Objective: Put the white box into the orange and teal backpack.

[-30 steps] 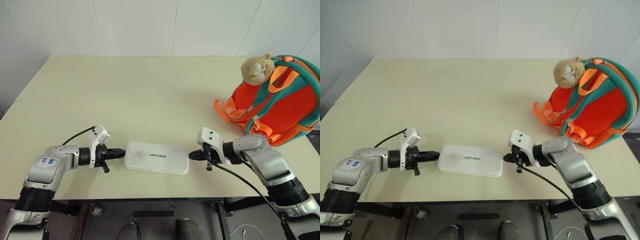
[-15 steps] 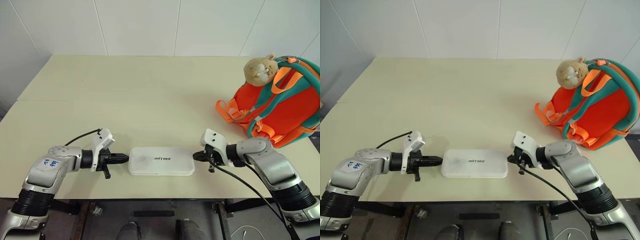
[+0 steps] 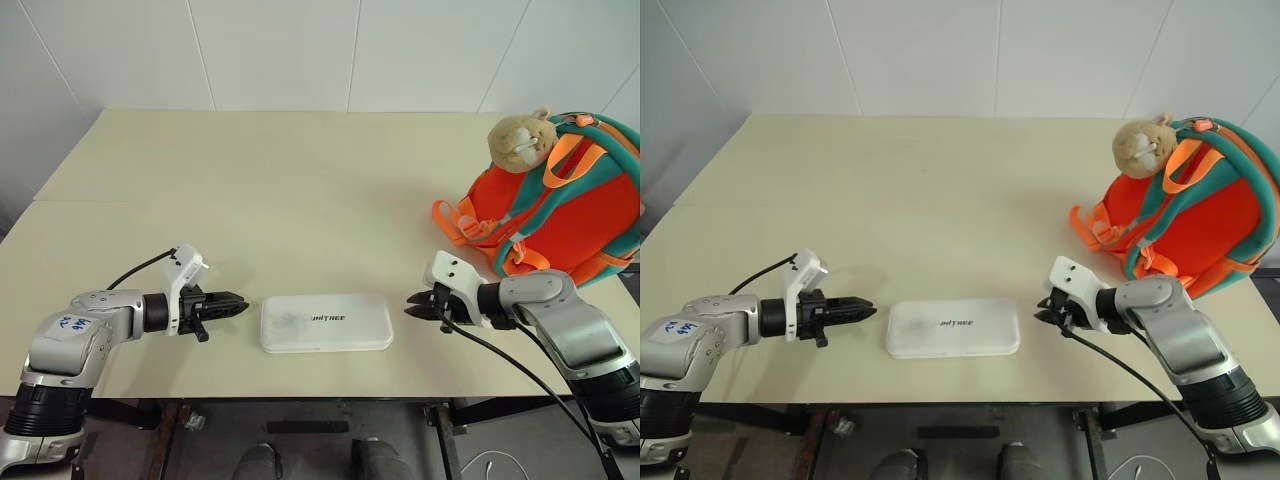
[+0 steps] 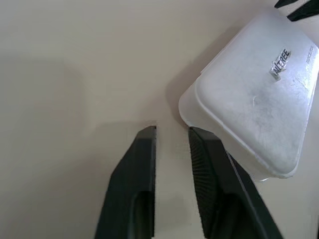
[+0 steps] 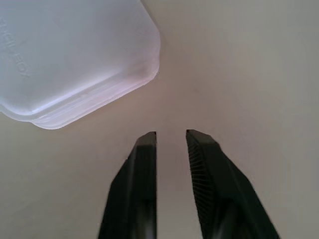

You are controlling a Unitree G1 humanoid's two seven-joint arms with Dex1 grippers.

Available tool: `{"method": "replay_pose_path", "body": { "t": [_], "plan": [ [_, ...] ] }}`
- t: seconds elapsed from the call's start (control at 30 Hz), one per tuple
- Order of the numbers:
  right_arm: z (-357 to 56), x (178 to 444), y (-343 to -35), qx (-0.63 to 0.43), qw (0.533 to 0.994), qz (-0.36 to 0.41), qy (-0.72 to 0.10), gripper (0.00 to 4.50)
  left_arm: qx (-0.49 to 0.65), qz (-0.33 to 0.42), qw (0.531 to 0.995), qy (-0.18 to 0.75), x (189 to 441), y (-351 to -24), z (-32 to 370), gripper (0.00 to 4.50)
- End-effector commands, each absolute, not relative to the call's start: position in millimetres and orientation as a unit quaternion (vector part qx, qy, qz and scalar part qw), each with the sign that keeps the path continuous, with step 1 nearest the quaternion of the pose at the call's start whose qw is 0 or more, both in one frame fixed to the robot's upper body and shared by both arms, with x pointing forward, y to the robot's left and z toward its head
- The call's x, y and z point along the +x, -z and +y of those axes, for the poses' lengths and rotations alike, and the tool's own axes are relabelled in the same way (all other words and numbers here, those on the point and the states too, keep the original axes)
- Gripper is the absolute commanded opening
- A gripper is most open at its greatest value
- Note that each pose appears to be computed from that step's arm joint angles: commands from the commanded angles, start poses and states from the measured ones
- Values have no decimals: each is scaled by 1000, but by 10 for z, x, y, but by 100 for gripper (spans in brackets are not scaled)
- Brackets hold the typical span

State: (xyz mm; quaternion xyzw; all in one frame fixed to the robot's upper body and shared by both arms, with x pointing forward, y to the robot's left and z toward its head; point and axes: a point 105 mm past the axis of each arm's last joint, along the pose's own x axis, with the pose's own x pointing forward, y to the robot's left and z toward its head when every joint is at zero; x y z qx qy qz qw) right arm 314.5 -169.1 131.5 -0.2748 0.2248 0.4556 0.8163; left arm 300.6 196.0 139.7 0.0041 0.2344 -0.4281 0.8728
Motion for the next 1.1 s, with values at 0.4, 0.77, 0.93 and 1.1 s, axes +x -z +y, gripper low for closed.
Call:
{"method": "replay_pose_path", "body": {
  "t": [0.4, 0.77, 0.93, 1.1],
  "plan": [
    [-1715, 3166, -1426, -282, 830, 199, -437, 450, -162, 283, 826, 459, 2896, -1758, 1920, 448],
    [-1628, 3165, -1396, -271, 834, 194, -440, 450, -334, 409, 721, 449, 2817, -1474, 1859, 448],
    [-1545, 3180, -1375, -264, 836, 188, -442, 450, -373, 408, 718, 423, 2963, -1408, 1844, 448],
    [-1451, 3179, -1339, -257, 836, 185, -448, 450, -390, 419, 698, 429, 2997, -1335, 1700, 448]
  ]
}}
